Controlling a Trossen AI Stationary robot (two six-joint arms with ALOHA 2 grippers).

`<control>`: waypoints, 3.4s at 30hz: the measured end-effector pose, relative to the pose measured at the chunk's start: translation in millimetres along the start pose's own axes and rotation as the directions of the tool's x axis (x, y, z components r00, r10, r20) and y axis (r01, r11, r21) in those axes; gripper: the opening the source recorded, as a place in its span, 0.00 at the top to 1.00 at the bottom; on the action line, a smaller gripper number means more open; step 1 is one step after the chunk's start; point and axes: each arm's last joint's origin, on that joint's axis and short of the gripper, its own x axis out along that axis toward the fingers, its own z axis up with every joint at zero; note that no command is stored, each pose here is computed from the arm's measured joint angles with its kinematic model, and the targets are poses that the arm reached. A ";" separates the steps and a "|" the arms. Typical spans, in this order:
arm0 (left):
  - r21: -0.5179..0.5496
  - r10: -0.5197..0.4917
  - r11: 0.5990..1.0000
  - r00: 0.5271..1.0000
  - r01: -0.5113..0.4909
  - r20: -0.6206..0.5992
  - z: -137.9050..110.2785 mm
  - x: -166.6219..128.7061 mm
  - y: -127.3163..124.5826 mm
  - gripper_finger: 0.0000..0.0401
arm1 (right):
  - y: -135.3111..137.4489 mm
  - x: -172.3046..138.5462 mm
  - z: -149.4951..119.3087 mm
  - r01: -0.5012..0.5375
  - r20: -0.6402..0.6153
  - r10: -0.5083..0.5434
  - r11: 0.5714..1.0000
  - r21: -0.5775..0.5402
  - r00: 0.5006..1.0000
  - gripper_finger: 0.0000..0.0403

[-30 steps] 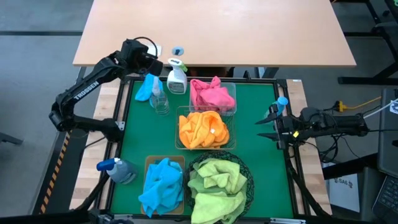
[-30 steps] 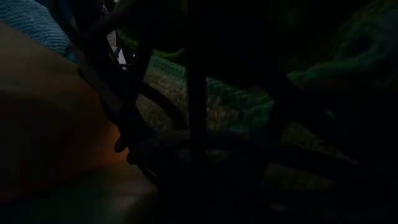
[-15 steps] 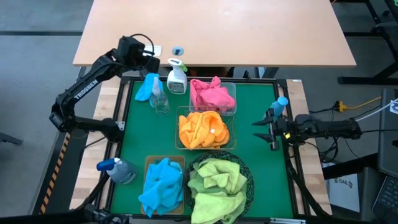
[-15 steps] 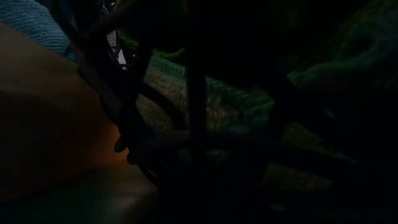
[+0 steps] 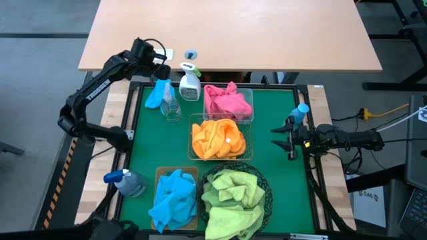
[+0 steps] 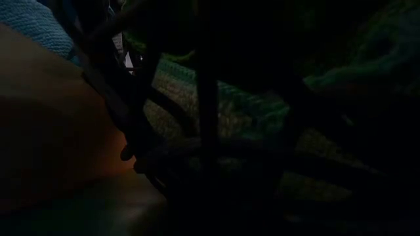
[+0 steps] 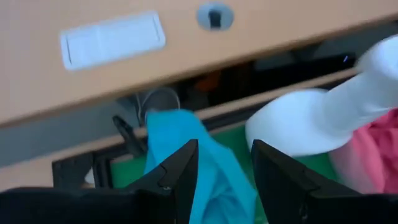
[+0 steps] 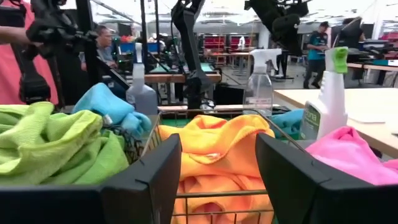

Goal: Sort microfiber towel by color & place in baskets
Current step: Put the blue microfiber towel into the orange bin

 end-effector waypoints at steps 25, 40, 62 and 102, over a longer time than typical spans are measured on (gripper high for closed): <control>-0.075 -0.020 0.997 0.867 -0.020 -0.499 -20.5 132.9 16.6 0.64 | 0.1 2.4 -15.4 0.008 -0.029 -0.007 1.000 0.021 1.000 0.49; -0.059 -0.006 0.998 0.835 -0.031 -0.549 -29.3 159.3 12.5 0.64 | 0.1 2.4 -15.4 0.009 -0.029 -0.008 1.000 0.021 1.000 0.49; -0.026 0.032 0.998 0.818 -0.058 -0.574 -40.1 190.5 5.9 0.74 | 0.1 2.4 -15.5 0.009 -0.030 -0.008 1.000 0.021 1.000 0.49; -0.072 -0.061 0.996 0.990 0.052 -0.127 -1.3 15.8 16.9 1.00 | 0.1 2.4 -16.1 0.009 -0.037 -0.008 1.000 0.020 0.999 0.49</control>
